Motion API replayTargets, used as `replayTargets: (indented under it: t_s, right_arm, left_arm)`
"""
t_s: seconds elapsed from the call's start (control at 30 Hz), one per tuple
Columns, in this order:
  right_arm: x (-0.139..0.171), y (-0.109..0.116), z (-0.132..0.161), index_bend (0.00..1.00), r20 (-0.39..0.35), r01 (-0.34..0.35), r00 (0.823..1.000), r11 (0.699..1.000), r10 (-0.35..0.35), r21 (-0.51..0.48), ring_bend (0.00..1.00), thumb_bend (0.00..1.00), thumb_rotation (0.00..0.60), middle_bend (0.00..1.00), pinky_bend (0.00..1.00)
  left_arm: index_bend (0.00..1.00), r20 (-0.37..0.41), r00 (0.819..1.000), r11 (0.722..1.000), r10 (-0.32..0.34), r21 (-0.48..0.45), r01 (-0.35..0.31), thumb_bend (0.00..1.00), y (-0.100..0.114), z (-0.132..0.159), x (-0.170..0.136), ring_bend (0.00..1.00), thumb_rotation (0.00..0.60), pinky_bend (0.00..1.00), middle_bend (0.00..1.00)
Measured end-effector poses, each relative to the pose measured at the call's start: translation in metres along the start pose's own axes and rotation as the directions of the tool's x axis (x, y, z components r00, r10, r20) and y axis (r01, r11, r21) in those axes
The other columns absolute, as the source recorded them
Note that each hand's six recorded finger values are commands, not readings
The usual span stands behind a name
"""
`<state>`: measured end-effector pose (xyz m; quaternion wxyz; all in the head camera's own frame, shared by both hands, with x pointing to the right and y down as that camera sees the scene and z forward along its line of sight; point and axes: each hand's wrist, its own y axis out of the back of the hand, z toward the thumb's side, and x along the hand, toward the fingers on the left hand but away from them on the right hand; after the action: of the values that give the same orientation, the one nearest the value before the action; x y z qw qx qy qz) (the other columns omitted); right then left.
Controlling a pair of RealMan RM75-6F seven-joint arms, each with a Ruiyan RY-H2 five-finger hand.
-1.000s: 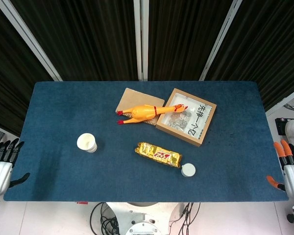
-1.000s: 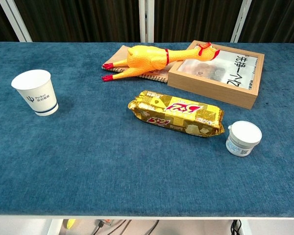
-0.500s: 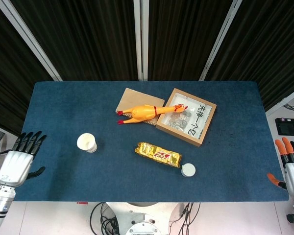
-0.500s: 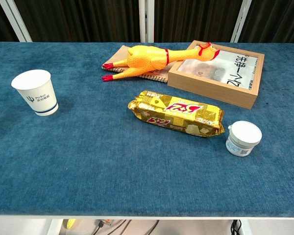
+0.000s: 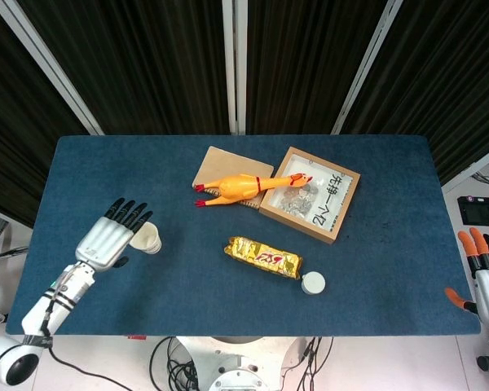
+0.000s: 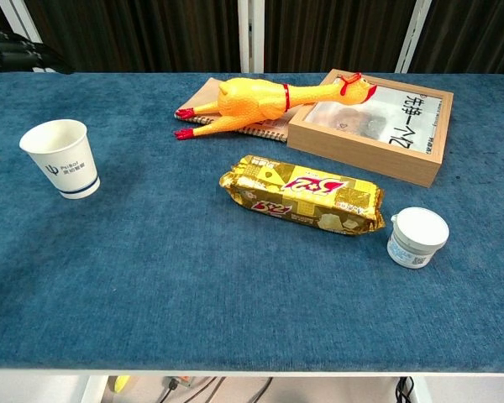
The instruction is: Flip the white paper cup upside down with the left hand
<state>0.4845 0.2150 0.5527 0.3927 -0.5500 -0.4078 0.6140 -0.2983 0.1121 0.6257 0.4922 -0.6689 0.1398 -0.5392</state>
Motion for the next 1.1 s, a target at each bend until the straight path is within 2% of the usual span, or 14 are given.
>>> replayTargets:
  t_s: [0.27,0.4,0.47,0.8,0.93,1.1]
  right_arm:
    - [-0.001,-0.003,-0.003,0.0,0.003,-0.011,1.0,1.0,0.011,-0.006,0.0,0.05,0.6,0.0,0.0]
    - [-0.001,-0.003,-0.004,0.0,0.004,-0.01,1.0,1.0,0.01,-0.007,0.0,0.05,0.6,0.0,0.0]
    - [-0.001,-0.003,-0.004,0.0,0.006,-0.011,1.0,1.0,0.011,-0.007,0.0,0.05,0.6,0.0,0.0]
    - [-0.001,-0.007,-0.006,0.0,0.011,-0.03,1.0,1.0,0.03,-0.006,0.0,0.06,0.6,0.0,0.0]
    - [-0.001,-0.009,-0.007,0.0,0.013,-0.042,0.999,0.999,0.042,-0.005,0.0,0.06,0.6,0.0,0.0]
    - [-0.001,-0.011,-0.008,0.0,0.017,-0.051,0.999,0.999,0.051,-0.004,0.0,0.06,0.6,0.0,0.0]
  left_arm:
    - [0.0,-0.018,0.992,0.991,-0.122,0.051,0.123,0.16,-0.011,0.019,0.036,0.0,0.6,0.0,0.0]
    - [0.01,-0.02,0.987,0.985,-0.158,0.064,0.159,0.16,-0.017,0.028,0.049,0.0,0.6,0.0,0.0]
    - [0.03,-0.015,0.986,0.983,-0.166,0.076,0.167,0.16,-0.018,0.034,0.053,0.0,0.6,0.01,0.01]
    - [0.23,-0.036,0.987,0.971,-0.157,0.174,0.161,0.16,-0.023,0.037,0.059,0.0,0.6,0.05,0.21]
    - [0.25,-0.057,0.984,0.962,-0.171,0.208,0.179,0.16,-0.028,0.034,0.059,0.02,0.6,0.05,0.23]
    - [0.32,-0.077,0.981,0.955,-0.179,0.226,0.192,0.16,-0.03,0.034,0.059,0.06,0.6,0.08,0.3]
